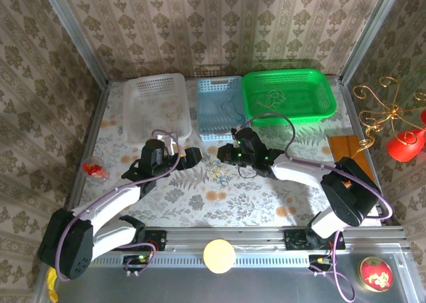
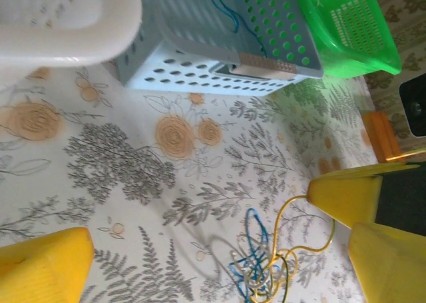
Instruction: Untangle the cables
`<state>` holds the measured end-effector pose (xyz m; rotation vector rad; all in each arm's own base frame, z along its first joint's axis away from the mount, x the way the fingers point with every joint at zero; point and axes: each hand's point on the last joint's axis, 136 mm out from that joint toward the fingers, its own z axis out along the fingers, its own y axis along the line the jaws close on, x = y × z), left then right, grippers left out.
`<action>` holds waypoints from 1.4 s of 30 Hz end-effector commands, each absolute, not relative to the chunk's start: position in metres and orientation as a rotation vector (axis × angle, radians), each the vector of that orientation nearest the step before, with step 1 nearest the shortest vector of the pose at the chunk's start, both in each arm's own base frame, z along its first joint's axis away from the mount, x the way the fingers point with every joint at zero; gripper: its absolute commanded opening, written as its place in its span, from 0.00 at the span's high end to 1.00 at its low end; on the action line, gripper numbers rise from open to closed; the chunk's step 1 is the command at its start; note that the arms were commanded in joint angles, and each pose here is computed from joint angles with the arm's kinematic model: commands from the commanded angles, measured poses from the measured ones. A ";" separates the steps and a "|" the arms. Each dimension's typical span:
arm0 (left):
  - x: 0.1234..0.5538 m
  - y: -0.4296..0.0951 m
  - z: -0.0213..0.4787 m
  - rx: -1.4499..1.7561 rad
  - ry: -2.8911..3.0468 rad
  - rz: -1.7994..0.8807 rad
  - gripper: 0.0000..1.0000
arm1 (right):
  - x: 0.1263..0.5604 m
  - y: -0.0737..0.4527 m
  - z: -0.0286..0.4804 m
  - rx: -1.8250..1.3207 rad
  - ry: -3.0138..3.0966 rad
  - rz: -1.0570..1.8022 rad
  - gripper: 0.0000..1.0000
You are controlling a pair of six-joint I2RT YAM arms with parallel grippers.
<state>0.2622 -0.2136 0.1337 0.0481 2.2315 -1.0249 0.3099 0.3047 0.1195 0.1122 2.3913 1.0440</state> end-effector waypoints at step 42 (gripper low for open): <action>0.239 -0.288 0.183 0.456 1.929 -1.325 0.38 | 0.301 0.298 0.188 0.041 2.218 1.213 1.00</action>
